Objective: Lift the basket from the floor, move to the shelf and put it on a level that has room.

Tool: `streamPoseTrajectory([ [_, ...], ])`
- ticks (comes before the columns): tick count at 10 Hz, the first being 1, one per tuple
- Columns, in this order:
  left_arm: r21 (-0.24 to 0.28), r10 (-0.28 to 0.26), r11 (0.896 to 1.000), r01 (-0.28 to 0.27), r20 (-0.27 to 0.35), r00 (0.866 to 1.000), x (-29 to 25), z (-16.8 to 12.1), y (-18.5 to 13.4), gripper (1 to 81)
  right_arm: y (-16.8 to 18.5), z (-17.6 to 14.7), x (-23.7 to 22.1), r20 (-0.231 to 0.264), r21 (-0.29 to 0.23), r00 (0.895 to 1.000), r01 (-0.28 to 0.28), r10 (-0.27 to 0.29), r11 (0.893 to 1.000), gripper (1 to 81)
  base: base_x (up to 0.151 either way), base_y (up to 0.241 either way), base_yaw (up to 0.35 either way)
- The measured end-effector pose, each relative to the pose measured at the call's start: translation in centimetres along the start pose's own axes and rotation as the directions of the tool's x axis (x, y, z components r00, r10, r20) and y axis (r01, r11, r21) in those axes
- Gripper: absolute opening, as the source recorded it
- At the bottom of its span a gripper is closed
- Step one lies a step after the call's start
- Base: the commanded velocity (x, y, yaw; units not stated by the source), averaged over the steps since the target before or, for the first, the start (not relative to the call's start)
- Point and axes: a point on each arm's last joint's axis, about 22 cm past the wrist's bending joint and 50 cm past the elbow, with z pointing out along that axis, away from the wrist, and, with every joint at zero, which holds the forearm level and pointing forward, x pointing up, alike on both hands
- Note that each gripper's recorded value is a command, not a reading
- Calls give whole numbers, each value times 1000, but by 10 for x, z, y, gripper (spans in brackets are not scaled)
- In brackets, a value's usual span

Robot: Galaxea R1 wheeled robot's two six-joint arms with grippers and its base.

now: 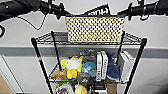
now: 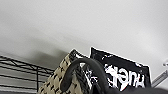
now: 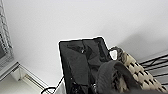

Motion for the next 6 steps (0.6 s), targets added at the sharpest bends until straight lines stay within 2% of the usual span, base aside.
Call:
streamPoseTrajectory([
  [1, 3, 16, 1000, -16, 0, 1000, 0, 0, 0, 811, 0, 0, 0, 0, 0, 1000, 1, -1, 1000, 10, 0, 0, 0],
  [2, 23, 23, 999, -24, 5, 1000, -2, 0, -11, 811, 5, 0, -3, 14, -17, 999, 33, -33, 999, 811, 0, 0, 0],
  [3, 31, 8, 999, -8, 1, 1000, -4, -1, -24, 811, 21, -1, -7, 18, -33, 1000, 12, -11, 999, 811, 0, 0, 0],
  [4, 30, 11, 999, -11, -1, 1000, -3, -2, -24, 811, 27, -3, -5, 8, -33, 1000, -7, 7, 999, 811, 0, 0, 0],
  [6, 27, 17, 999, -17, 3, 1000, -4, -2, -21, 811, 24, -3, -6, 13, -30, 1000, -2, 2, 1000, 811, 0, 0, 0],
])
